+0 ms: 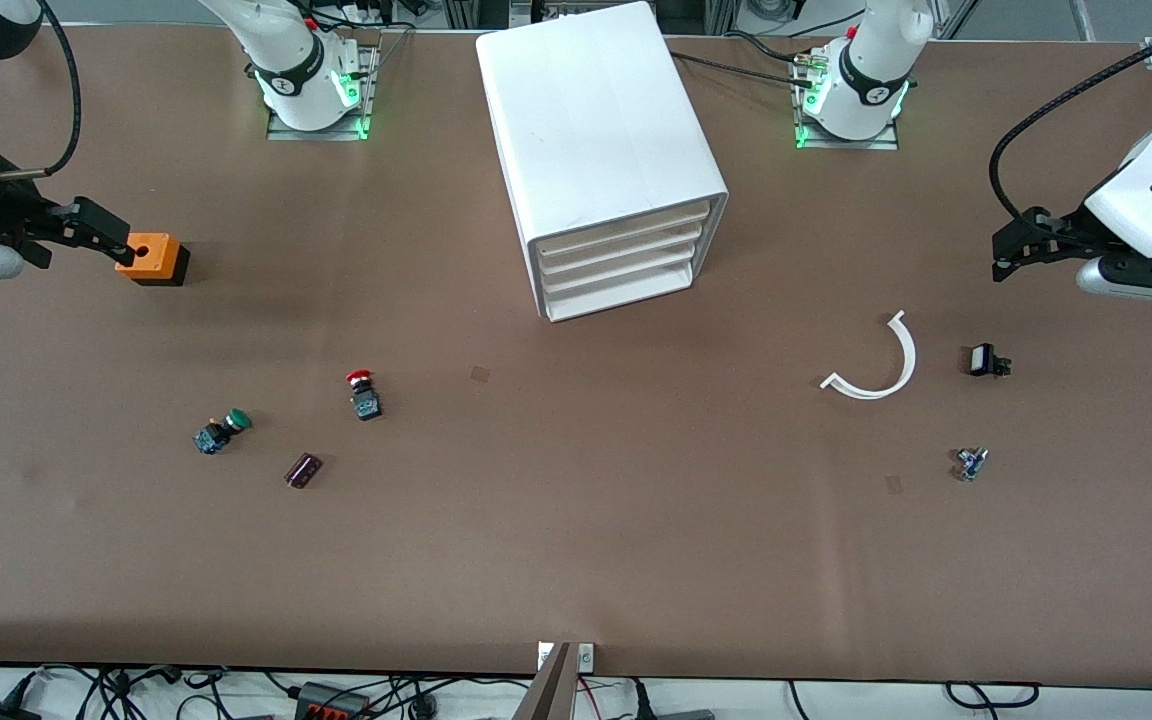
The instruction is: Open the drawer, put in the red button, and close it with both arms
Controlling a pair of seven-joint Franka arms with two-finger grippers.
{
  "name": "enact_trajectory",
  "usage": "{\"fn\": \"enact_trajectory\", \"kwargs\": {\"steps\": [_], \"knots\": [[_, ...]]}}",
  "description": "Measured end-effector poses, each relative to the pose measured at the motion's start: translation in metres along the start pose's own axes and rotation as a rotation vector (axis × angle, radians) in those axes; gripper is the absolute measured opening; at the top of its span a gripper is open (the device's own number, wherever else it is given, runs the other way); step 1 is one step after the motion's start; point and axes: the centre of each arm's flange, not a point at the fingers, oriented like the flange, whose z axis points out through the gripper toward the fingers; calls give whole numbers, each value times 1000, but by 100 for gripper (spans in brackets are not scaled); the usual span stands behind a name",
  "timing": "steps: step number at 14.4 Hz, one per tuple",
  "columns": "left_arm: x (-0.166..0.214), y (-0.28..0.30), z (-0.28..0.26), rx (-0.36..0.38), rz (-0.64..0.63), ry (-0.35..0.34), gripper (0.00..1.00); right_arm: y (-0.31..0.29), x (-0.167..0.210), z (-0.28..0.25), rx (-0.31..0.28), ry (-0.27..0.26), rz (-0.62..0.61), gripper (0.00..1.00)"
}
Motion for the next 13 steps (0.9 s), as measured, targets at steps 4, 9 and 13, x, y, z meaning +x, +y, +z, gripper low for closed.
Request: {"fn": "enact_trajectory", "kwargs": {"steps": [4, 9, 13], "knots": [[0, 0, 0, 0, 0, 0, 100, 1, 0, 0, 0, 0, 3, 100], [-1, 1, 3, -2, 2, -18, 100, 3, 0, 0, 0, 0, 5, 100], [-12, 21, 18, -83, 21, -155, 100, 4, 1, 2, 0, -4, 8, 100]]}}
